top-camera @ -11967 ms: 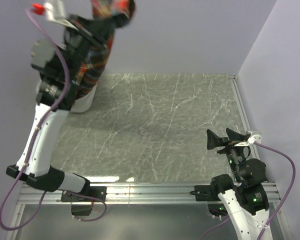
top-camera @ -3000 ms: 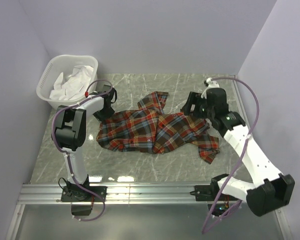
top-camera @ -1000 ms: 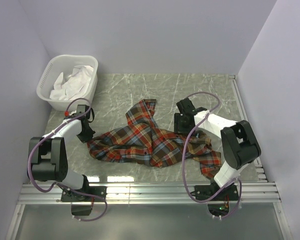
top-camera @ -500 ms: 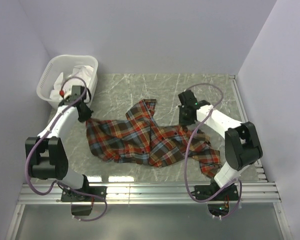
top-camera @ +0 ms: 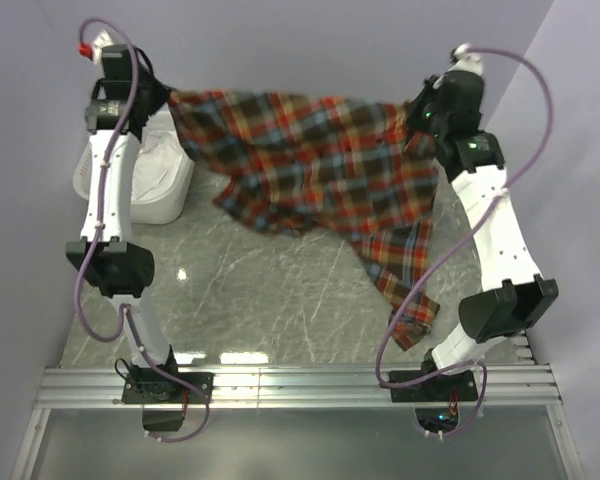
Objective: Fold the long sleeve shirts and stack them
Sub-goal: Flatten the shirt out
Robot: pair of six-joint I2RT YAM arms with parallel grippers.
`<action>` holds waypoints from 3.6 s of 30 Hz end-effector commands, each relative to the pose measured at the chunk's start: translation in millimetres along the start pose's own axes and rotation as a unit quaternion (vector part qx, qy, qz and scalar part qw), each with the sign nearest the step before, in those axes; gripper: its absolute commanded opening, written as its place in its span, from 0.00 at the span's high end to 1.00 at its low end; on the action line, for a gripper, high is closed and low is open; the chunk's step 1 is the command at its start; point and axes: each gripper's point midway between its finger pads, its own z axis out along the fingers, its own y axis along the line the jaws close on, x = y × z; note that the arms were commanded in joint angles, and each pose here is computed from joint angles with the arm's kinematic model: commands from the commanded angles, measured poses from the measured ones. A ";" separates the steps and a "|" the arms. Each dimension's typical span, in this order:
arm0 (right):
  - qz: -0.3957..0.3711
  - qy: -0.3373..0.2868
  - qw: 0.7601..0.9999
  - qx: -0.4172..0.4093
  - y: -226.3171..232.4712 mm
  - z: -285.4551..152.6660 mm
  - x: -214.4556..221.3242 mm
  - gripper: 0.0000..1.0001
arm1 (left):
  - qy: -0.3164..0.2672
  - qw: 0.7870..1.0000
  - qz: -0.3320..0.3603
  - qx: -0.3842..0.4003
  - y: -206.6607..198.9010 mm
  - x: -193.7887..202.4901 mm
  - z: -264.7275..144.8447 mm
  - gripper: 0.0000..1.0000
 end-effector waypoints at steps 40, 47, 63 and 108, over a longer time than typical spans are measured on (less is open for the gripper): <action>0.018 0.217 0.973 -0.080 -29.1 -80.4 231.1 0.29 | 0.238 0.969 0.070 0.015 138.6 239.0 -123.1 0.01; -0.016 0.196 0.974 -0.109 14.7 10.9 216.3 0.30 | 0.266 0.953 0.131 -0.059 154.6 271.0 -68.2 0.01; -0.029 0.268 0.960 -0.075 13.0 138.0 279.7 0.32 | 0.285 0.934 0.167 -0.135 201.7 300.4 -47.9 0.01; -0.172 0.235 0.821 -0.491 131.1 -226.1 281.6 1.00 | 0.278 0.931 0.174 -0.160 209.5 296.5 -47.2 0.01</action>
